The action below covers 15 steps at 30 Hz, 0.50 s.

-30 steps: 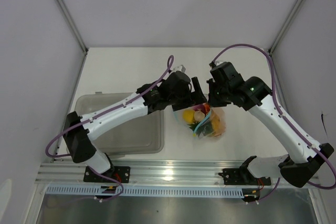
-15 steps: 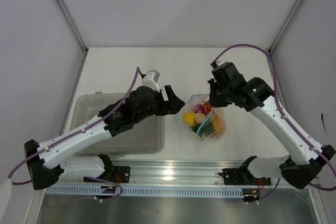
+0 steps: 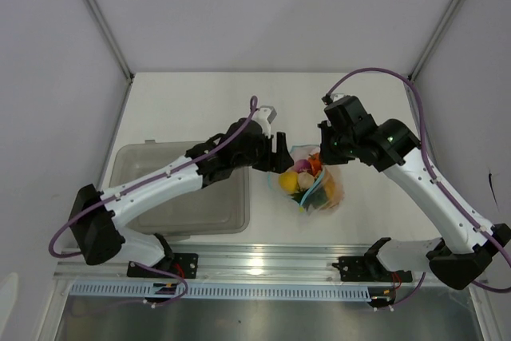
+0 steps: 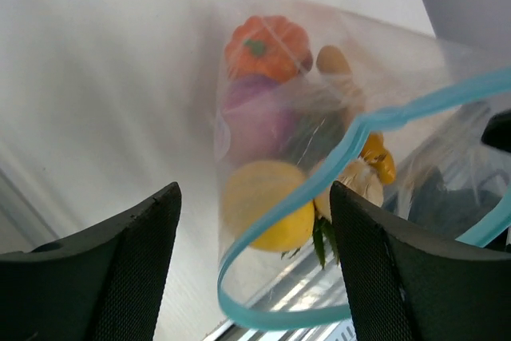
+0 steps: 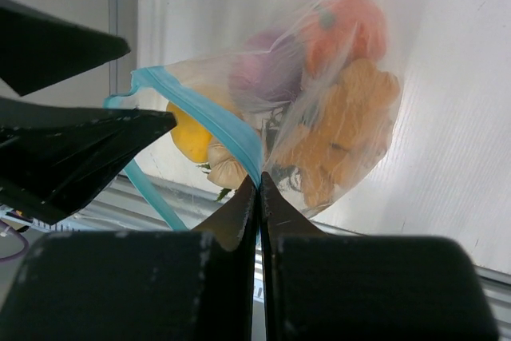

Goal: Place the food in the zip-top bag and seal the zipper
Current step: Place the fake vegetable in the zipper food storage bag, then adjust the zipper food storage bag at the center of the board.

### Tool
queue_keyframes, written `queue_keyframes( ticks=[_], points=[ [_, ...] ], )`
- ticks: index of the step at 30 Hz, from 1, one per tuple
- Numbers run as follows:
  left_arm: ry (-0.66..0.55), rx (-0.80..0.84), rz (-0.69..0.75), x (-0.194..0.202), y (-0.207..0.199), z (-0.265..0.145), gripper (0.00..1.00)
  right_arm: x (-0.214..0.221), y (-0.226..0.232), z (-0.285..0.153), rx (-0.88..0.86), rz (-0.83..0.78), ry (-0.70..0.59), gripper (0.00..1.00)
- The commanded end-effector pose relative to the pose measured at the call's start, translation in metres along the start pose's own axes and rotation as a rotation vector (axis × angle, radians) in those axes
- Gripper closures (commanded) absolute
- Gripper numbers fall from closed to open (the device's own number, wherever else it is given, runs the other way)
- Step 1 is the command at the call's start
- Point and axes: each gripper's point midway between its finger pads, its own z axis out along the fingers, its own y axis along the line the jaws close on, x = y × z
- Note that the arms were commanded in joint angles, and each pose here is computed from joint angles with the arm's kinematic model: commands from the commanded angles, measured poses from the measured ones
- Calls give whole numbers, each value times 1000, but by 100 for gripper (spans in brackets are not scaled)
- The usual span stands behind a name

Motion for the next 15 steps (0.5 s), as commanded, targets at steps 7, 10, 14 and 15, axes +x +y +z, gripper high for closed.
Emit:
queue_keyframes(
  ticks=[7,10,14,15],
  points=[
    [78,274,-1,-17,-52,7,55,-3,-3,-10,-4,-2,-22,100],
    [93,380,-45,-11,-63,4,72,-3,-1,-7,-12,-7,-16,100],
    [138,456,-130,-3,-66,-9,99,-6,2,-2,-22,-18,-14,100],
    [134,459,-135,-4,-66,-13,99,-7,2,-1,-20,-22,-12,100]
  ],
)
